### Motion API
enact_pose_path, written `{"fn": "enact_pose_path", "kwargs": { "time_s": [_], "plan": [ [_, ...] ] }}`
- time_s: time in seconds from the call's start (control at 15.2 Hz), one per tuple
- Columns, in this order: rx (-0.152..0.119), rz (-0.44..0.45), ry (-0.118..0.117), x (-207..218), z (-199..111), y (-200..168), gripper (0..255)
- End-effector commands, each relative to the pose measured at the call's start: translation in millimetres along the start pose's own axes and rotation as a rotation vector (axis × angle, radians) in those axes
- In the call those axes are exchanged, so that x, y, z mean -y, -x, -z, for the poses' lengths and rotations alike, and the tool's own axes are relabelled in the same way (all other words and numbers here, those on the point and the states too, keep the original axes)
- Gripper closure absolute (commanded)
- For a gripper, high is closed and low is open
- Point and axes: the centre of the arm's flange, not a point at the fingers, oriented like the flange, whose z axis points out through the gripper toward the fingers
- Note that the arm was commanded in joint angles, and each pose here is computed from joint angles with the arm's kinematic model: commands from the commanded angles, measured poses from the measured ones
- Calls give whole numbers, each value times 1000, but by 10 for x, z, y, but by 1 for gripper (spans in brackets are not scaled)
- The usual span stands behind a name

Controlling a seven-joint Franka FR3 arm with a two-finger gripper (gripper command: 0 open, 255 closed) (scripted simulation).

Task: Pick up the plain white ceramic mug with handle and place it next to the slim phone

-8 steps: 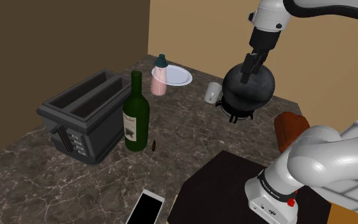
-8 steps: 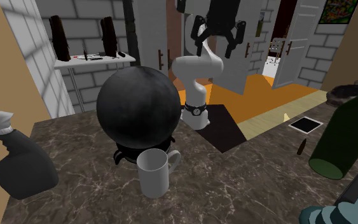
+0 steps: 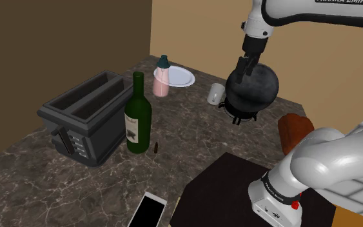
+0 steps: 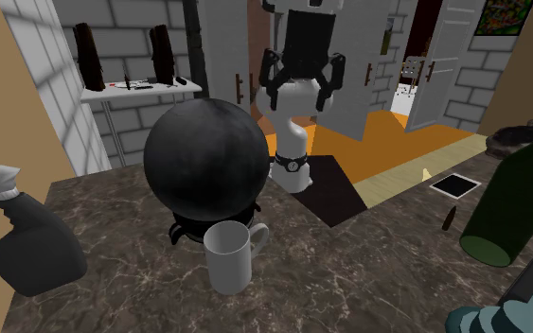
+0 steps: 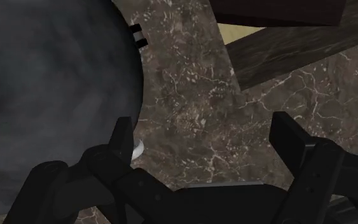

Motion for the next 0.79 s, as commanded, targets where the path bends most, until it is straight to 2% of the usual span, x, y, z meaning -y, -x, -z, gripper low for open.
{"fn": "enact_pose_path", "kwargs": {
  "time_s": [0.0,0.73],
  "plan": [
    [6,1,-8,-182,-116,-156,0],
    [41,0,-58,-1180,-845,-1066,0]
  ]
}}
